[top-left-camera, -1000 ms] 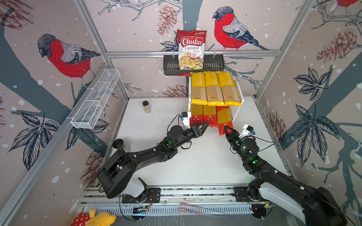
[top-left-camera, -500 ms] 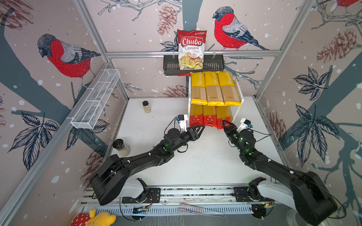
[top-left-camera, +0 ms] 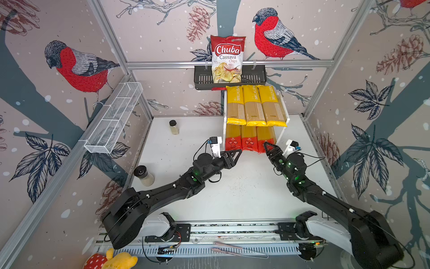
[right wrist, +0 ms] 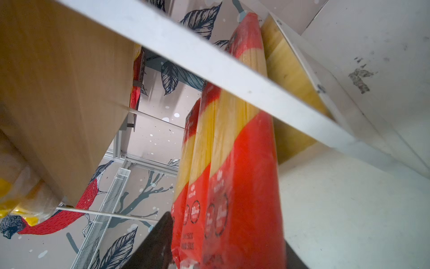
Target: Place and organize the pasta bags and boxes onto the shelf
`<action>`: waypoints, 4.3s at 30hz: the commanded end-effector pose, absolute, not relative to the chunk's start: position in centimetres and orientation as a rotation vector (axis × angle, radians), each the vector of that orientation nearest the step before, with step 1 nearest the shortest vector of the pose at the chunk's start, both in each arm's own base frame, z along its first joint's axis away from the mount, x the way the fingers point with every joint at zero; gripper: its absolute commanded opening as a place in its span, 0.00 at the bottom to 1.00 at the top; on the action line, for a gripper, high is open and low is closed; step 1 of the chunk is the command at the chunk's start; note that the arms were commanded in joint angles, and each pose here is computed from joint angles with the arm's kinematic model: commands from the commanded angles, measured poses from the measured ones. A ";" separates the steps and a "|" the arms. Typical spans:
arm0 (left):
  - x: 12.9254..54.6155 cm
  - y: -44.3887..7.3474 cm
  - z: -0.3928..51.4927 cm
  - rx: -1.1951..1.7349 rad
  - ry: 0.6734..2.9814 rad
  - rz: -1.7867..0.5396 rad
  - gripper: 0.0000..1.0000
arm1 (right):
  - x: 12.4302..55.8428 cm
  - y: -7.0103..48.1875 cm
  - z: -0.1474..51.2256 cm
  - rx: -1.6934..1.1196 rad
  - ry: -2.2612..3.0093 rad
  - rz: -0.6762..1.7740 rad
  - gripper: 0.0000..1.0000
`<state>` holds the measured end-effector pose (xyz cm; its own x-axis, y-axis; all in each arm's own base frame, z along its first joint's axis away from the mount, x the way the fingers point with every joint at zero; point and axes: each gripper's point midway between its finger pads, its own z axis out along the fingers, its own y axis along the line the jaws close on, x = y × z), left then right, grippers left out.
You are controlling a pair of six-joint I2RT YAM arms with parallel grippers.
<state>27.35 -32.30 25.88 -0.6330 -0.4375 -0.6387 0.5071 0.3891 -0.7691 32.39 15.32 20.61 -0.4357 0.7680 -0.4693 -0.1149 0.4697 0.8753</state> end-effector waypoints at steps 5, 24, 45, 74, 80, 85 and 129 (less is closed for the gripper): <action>27.5 -32.4 25.1 0.087 1.796 -1.344 0.54 | 30.5 15.6 19.9 0.576 1.747 1.196 0.55; 27.3 -31.4 24.8 0.066 1.804 -1.310 0.54 | 33.8 15.4 20.4 0.491 1.816 1.040 0.19; 27.6 -27.9 24.5 0.139 1.815 -1.033 0.55 | 31.7 14.9 17.8 0.450 1.951 0.982 0.53; 29.4 -8.5 21.7 -0.014 1.598 0.030 0.67 | 33.6 -1.3 17.9 0.524 1.691 -0.184 0.69; 30.3 -1.7 19.8 -0.178 1.554 0.351 0.71 | 35.1 -3.9 17.1 0.548 1.657 -0.233 0.70; 31.2 1.4 18.3 -0.264 1.546 0.361 0.71 | 35.6 -4.8 15.2 0.510 1.681 -0.319 0.69; 36.5 4.0 13.3 -0.274 1.625 0.232 0.99 | 36.2 -4.4 12.9 0.346 1.655 -0.198 1.00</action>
